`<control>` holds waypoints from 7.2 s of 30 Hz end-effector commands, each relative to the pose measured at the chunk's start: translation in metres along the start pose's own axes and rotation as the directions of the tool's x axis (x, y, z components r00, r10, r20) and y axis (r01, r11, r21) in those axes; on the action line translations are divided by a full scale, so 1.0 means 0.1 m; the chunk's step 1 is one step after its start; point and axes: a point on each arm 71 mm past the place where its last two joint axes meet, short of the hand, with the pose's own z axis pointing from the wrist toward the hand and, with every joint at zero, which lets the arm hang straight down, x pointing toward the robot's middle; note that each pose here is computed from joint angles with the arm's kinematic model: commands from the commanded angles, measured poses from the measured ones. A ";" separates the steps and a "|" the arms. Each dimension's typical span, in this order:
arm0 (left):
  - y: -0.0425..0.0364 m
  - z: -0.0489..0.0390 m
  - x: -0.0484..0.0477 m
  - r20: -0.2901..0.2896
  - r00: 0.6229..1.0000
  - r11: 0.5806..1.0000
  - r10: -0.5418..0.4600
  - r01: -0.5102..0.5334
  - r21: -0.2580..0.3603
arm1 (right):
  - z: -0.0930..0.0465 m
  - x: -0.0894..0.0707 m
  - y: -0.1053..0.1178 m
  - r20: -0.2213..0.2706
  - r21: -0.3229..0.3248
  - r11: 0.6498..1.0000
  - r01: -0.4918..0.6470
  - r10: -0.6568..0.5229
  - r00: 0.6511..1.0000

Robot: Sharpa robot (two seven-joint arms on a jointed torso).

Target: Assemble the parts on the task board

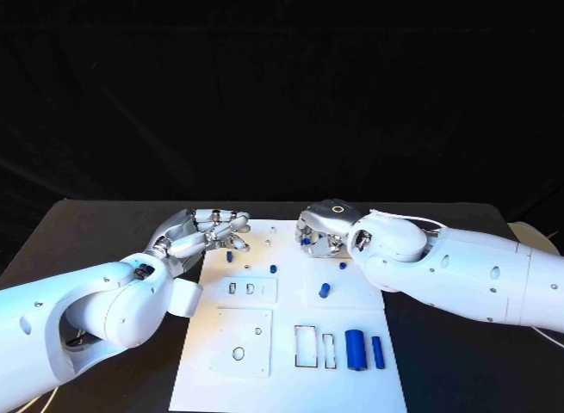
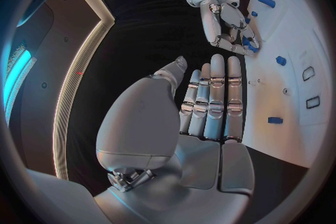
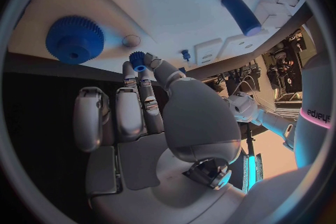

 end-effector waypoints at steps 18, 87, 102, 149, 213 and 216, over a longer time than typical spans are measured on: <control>-0.014 0.014 -0.004 -0.005 1.000 1.000 -0.010 0.010 0.004 | 0.25 -0.15 0.28 0.197 -0.012 1.000 0.000 0.003 0.980; -0.135 0.075 0.037 -0.023 1.000 1.000 -0.004 0.004 0.024 | 0.53 0.00 0.29 0.159 0.016 1.000 0.024 -0.026 0.987; -0.138 0.077 0.040 -0.026 1.000 1.000 -0.004 0.005 0.021 | 0.55 0.02 0.28 0.138 0.014 1.000 0.020 -0.022 0.990; -0.107 0.128 -0.134 0.008 1.000 1.000 0.005 -0.005 0.014 | -0.55 -0.22 -0.79 -0.021 0.336 0.892 -0.302 0.328 0.944; -0.101 0.128 -0.158 0.015 1.000 1.000 0.007 -0.007 0.006 | -0.35 -0.08 -0.73 0.010 0.341 0.899 -0.274 0.288 0.958; -0.100 0.127 -0.160 0.015 1.000 1.000 0.007 -0.007 0.005 | -0.36 -0.09 -0.73 0.016 0.337 0.901 -0.273 0.285 0.958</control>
